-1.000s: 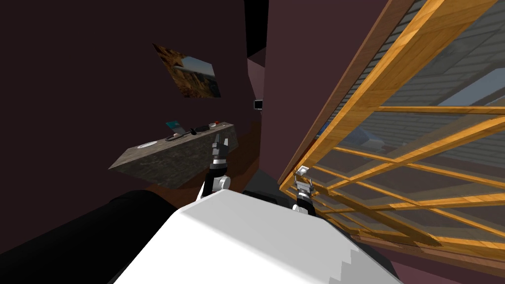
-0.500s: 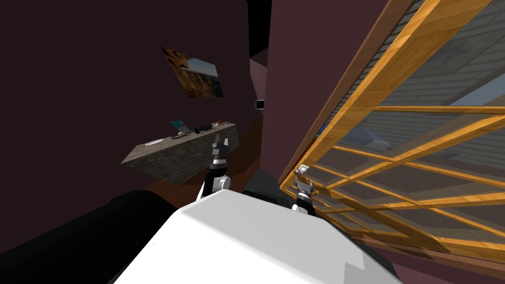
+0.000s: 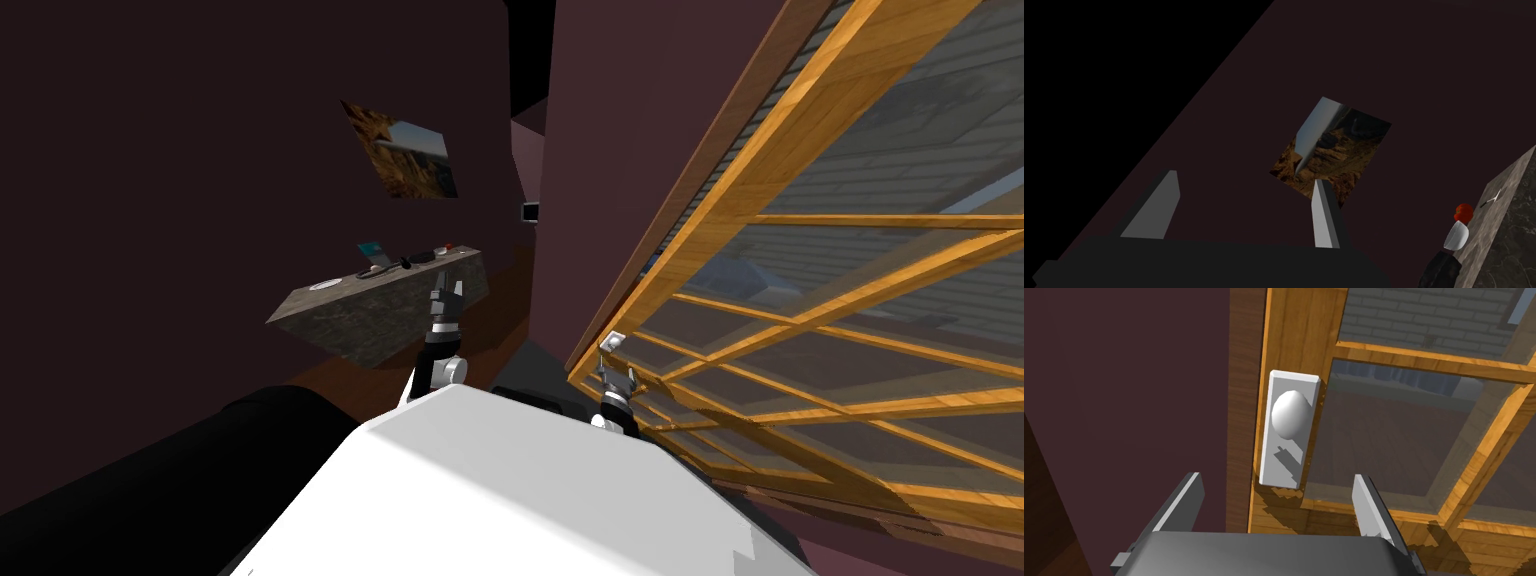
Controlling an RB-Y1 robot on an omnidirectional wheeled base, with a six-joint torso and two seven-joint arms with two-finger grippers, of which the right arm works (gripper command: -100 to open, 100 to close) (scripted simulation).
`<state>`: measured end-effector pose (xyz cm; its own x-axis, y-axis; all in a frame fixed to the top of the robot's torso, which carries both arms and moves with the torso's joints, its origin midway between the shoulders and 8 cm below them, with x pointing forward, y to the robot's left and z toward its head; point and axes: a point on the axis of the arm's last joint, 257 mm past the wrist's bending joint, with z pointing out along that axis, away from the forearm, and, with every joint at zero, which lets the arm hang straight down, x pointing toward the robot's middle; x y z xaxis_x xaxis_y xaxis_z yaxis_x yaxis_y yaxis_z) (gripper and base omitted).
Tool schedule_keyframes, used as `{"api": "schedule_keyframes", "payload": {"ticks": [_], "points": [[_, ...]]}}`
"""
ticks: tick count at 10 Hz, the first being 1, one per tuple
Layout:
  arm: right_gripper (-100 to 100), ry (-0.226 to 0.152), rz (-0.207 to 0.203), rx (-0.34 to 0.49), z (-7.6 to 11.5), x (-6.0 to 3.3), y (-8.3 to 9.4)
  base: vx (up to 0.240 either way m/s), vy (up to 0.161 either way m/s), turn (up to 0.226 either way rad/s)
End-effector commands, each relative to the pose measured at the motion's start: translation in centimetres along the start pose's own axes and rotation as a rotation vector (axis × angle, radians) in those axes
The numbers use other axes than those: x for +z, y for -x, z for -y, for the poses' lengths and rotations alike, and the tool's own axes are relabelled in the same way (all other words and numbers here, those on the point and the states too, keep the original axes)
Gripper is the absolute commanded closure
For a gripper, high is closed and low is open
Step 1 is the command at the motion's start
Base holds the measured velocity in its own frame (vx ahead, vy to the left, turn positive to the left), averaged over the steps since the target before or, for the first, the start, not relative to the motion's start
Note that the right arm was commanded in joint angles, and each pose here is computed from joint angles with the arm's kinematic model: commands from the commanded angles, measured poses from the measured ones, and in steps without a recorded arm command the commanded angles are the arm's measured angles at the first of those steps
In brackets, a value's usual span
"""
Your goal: Pull the door open
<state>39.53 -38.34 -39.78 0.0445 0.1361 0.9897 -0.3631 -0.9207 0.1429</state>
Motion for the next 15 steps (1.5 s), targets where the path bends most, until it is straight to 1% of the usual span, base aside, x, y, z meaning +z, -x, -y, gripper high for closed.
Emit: {"api": "schedule_keyframes", "payload": {"ticks": [1, 4, 5, 6, 8, 9, 11, 12, 13, 14, 15], "points": [[-100, 0.008, 0.004, 0.060, -0.1, -0.09, 0.1, -0.064, -0.011, 0.053], [-100, 0.019, 0.009, 0.136, -0.2, -0.23, 0.2, -0.054, -0.013, 0.038], [-100, 0.016, 0.008, 0.117, -0.1, -0.20, 0.2, -0.021, -0.006, 0.007], [-100, 0.028, 0.010, 0.122, -1.7, -0.31, 0.5, 0.103, -0.011, 0.064], [-100, 0.043, 0.012, 0.123, -3.8, -0.46, 1.0, 0.231, 0.008, 0.089], [-100, 0.047, 0.012, 0.123, -4.4, -0.51, 1.0, 0.204, 0.001, 0.060], [-100, 0.064, 0.012, 0.123, -6.8, -0.70, 1.4, 0.175, -0.027, 0.083], [-100, 0.075, 0.012, 0.123, -8.3, -0.83, 1.5, 0.199, -0.025, 0.103], [-100, 0.082, 0.011, 0.123, -9.3, -0.92, 1.6, 0.204, -0.045, 0.088], [-100, 0.077, 0.012, 0.122, -8.4, -0.79, 1.7, 0.086, -0.025, 0.015], [100, 0.077, 0.012, 0.122, -8.4, -0.79, 1.7, -0.017, 0.004, -0.021]]}}
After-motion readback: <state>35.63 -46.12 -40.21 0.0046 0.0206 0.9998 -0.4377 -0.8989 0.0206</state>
